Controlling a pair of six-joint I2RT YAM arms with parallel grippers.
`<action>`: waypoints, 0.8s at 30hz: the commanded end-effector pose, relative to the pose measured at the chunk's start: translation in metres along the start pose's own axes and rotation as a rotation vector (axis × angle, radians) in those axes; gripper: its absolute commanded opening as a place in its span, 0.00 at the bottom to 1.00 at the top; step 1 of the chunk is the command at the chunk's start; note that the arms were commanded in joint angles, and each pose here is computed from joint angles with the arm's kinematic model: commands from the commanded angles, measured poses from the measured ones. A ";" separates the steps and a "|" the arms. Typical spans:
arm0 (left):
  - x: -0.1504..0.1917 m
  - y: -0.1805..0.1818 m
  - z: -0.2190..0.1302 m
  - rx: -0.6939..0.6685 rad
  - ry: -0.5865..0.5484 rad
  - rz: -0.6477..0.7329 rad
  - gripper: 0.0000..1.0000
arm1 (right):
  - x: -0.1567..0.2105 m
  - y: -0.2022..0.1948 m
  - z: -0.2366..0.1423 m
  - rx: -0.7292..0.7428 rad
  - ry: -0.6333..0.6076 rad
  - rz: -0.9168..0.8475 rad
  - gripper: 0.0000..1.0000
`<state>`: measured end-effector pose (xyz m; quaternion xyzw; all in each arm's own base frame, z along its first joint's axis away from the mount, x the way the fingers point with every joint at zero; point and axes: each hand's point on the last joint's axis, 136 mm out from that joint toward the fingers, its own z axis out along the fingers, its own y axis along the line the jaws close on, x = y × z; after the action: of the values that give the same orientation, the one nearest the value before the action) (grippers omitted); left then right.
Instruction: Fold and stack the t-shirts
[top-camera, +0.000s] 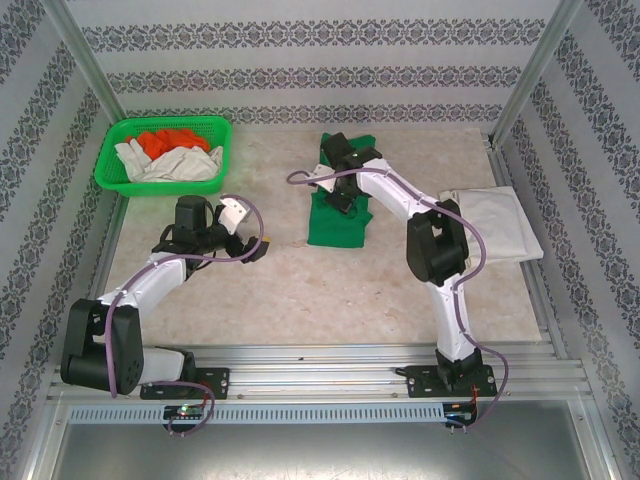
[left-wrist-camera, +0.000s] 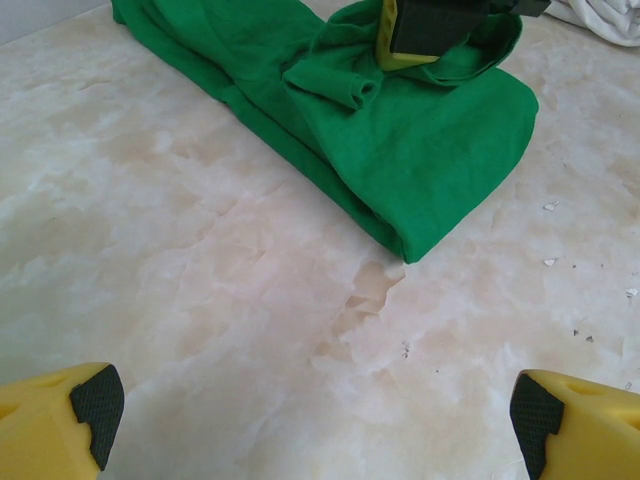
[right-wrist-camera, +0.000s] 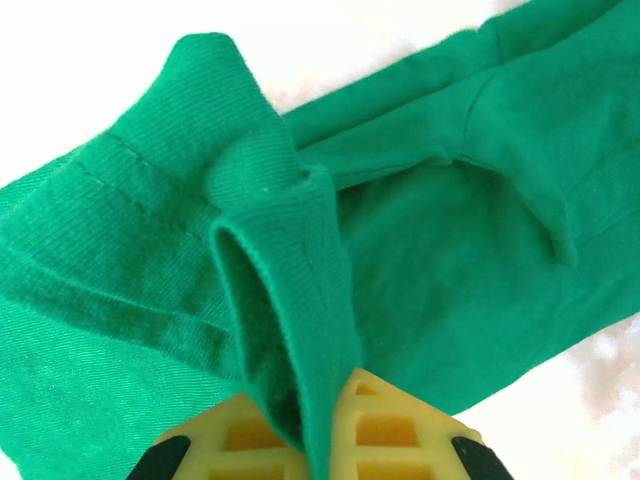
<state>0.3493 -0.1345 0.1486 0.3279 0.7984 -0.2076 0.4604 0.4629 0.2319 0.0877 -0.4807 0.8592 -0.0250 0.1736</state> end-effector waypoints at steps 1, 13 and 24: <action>-0.022 0.001 -0.001 0.009 -0.064 0.027 1.00 | -0.002 -0.015 0.007 0.033 -0.001 0.011 0.00; -0.025 0.000 -0.001 0.016 -0.076 0.019 1.00 | -0.004 -0.022 0.032 0.032 -0.024 0.063 0.02; -0.030 -0.007 -0.004 0.050 -0.109 0.012 1.00 | -0.020 -0.044 -0.011 0.118 -0.145 0.185 0.71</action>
<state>0.3497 -0.1382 0.1540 0.3215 0.7937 -0.2236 0.4655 0.4941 0.2289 0.0665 -0.4321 0.8777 -0.0248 0.2055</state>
